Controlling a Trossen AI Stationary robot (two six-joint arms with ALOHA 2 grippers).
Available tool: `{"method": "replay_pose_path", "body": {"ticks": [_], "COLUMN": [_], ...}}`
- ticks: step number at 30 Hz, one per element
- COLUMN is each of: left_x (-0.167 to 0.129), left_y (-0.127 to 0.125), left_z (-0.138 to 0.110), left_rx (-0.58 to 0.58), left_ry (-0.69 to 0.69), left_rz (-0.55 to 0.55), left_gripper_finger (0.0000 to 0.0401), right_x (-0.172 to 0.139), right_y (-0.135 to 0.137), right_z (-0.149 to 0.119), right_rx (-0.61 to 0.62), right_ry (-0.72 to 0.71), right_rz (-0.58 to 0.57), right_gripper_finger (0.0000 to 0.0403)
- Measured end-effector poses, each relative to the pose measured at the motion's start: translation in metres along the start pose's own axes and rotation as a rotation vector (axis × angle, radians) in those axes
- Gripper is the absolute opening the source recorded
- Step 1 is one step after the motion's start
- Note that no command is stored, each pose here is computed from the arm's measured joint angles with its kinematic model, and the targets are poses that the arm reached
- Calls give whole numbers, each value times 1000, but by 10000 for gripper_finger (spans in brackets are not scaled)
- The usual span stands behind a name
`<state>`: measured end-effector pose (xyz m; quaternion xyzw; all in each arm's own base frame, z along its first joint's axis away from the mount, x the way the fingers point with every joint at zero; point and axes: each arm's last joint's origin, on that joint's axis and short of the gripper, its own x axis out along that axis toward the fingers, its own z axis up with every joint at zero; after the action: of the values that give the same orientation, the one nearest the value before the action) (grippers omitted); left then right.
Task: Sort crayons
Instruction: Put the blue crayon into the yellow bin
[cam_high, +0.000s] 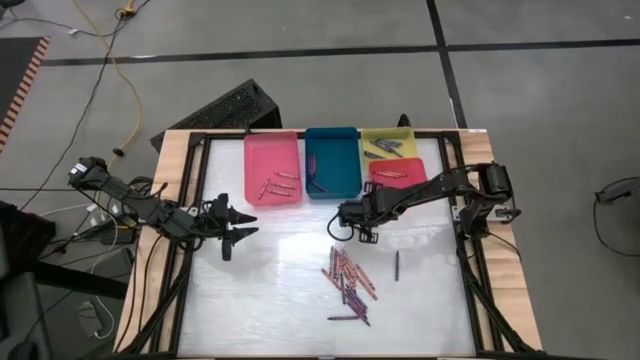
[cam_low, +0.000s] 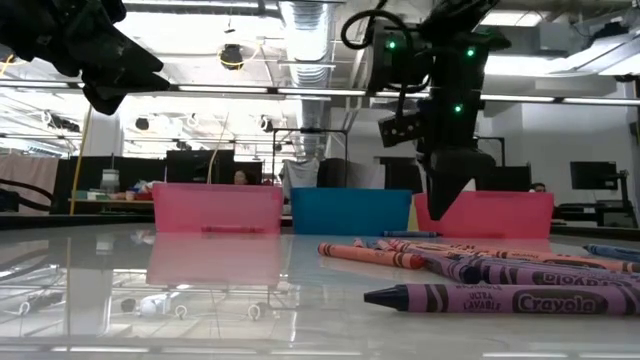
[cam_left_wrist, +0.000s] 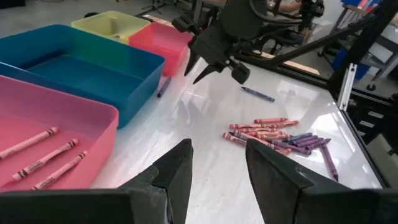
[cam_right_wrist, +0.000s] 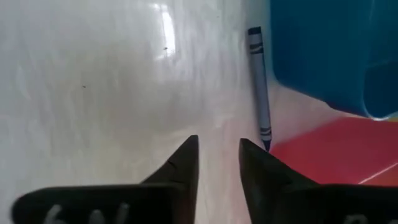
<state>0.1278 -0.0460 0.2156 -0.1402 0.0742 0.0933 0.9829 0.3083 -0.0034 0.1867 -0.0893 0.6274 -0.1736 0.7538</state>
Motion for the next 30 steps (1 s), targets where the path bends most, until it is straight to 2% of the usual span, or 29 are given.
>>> {"method": "replay_pose_path", "body": {"ticks": [6, 10, 16, 23, 30], "left_x": [0, 0, 0, 0, 0], "left_y": [0, 1, 1, 1, 1], "left_z": [0, -1, -1, -1, -2], "left_rx": [1, 3, 4, 4, 7], "left_ry": [2, 2, 3, 4, 16], "left_rz": [4, 13, 13, 13, 18], "left_gripper_finger": [139, 139, 139, 139, 139], "right_x": [3, 5, 9, 16, 21], "right_y": [-6, -11, -23, -38, -50], "right_z": [1, 5, 10, 10, 9], "right_rx": [4, 8, 0, 12, 26], "right_ry": [0, -25, -60, -53, -42], "right_rz": [0, -1, 4, 103, 110], "right_gripper_finger": [168, 189, 188, 183, 184]}}
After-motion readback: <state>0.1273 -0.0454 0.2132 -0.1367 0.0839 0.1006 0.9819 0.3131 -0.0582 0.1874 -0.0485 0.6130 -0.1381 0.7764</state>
